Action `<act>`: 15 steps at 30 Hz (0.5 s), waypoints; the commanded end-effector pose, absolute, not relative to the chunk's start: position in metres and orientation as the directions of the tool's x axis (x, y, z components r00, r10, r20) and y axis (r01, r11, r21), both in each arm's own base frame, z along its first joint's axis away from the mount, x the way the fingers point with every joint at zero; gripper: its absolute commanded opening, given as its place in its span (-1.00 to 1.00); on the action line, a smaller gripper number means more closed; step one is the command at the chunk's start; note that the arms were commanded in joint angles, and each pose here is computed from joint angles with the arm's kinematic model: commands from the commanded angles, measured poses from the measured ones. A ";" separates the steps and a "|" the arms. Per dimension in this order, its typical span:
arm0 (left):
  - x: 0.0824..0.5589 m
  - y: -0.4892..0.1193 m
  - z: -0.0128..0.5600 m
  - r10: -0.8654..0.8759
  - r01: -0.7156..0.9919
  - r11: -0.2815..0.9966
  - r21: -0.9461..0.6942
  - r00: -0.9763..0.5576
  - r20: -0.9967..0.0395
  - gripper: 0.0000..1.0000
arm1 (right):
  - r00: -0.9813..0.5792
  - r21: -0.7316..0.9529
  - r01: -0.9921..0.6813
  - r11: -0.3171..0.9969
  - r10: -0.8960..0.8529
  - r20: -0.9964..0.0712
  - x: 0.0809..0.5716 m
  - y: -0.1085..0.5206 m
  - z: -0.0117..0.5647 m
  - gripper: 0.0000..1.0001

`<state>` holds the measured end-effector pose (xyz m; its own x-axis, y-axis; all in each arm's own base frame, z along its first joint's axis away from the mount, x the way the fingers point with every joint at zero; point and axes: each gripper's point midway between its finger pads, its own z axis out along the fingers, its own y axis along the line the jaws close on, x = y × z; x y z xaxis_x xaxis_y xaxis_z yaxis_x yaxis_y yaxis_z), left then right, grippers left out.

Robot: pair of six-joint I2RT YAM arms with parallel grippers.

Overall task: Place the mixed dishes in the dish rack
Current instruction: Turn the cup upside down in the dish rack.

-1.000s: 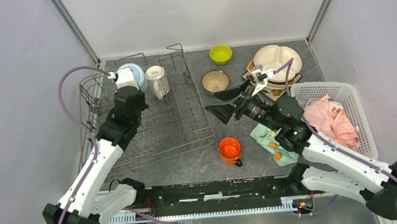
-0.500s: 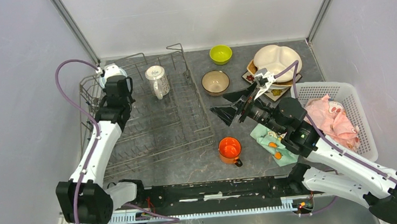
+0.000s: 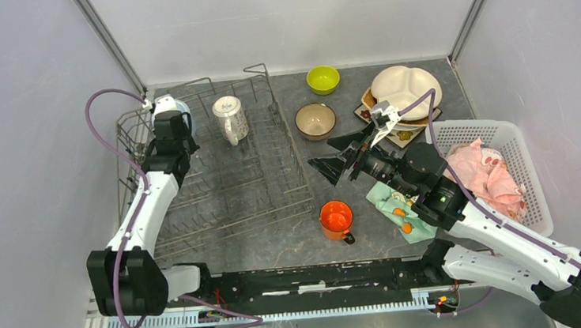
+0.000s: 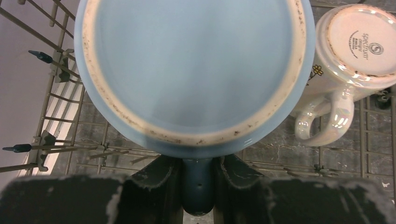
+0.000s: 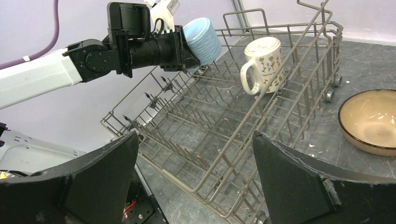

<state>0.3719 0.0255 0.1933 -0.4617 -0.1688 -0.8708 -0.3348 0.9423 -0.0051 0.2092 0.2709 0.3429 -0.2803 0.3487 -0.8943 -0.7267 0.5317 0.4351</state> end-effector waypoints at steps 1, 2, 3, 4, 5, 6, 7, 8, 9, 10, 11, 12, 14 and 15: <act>0.405 0.025 0.233 -0.245 -0.346 0.927 -0.143 -0.271 -0.931 -0.96 | -0.214 0.408 -0.747 0.525 0.391 -0.895 0.208 0.265 0.373 0.96; 0.407 0.024 0.230 -0.249 -0.342 0.928 -0.146 -0.278 -0.928 -0.95 | -0.216 0.409 -0.746 0.525 0.389 -0.895 0.208 0.266 0.372 0.96; 0.409 0.023 0.226 -0.254 -0.341 0.928 -0.149 -0.286 -0.924 -0.95 | -0.216 0.409 -0.747 0.524 0.390 -0.895 0.208 0.266 0.372 0.96; 0.412 0.022 0.224 -0.258 -0.339 0.928 -0.152 -0.291 -0.921 -0.96 | -0.215 0.407 -0.748 0.525 0.390 -0.896 0.208 0.266 0.372 0.96; 0.414 0.022 0.222 -0.263 -0.341 0.927 -0.157 -0.295 -0.919 -0.96 | -0.216 0.409 -0.746 0.525 0.390 -0.895 0.208 0.266 0.372 0.96; 0.415 0.021 0.220 -0.267 -0.341 0.926 -0.160 -0.298 -0.916 -0.96 | -0.218 0.410 -0.744 0.527 0.389 -0.895 0.209 0.266 0.371 0.96; 0.417 0.021 0.218 -0.270 -0.342 0.926 -0.161 -0.300 -0.915 -0.95 | -0.216 0.410 -0.745 0.525 0.392 -0.894 0.209 0.266 0.371 0.96; 0.419 0.021 0.216 -0.271 -0.346 0.924 -0.160 -0.302 -0.914 -0.95 | -0.219 0.411 -0.746 0.524 0.389 -0.895 0.209 0.267 0.371 0.96; 0.421 0.022 0.213 -0.273 -0.351 0.923 -0.158 -0.307 -0.912 -0.96 | -0.220 0.411 -0.746 0.524 0.388 -0.895 0.209 0.268 0.371 0.96; 0.422 0.024 0.211 -0.274 -0.354 0.922 -0.156 -0.312 -0.910 -0.96 | -0.221 0.410 -0.747 0.523 0.386 -0.896 0.209 0.268 0.370 0.96; 0.425 0.024 0.208 -0.275 -0.357 0.921 -0.154 -0.318 -0.908 -0.96 | -0.222 0.410 -0.746 0.525 0.385 -0.896 0.209 0.268 0.369 0.96; 0.427 0.025 0.206 -0.275 -0.358 0.921 -0.152 -0.324 -0.905 -0.96 | -0.223 0.411 -0.744 0.527 0.384 -0.896 0.209 0.268 0.368 0.96; 0.430 0.025 0.200 -0.278 -0.359 0.921 -0.150 -0.337 -0.899 -0.95 | -0.223 0.411 -0.742 0.530 0.383 -0.896 0.210 0.267 0.367 0.96; 0.431 0.025 0.198 -0.281 -0.359 0.921 -0.151 -0.343 -0.896 -0.95 | -0.223 0.411 -0.741 0.531 0.384 -0.896 0.210 0.266 0.367 0.96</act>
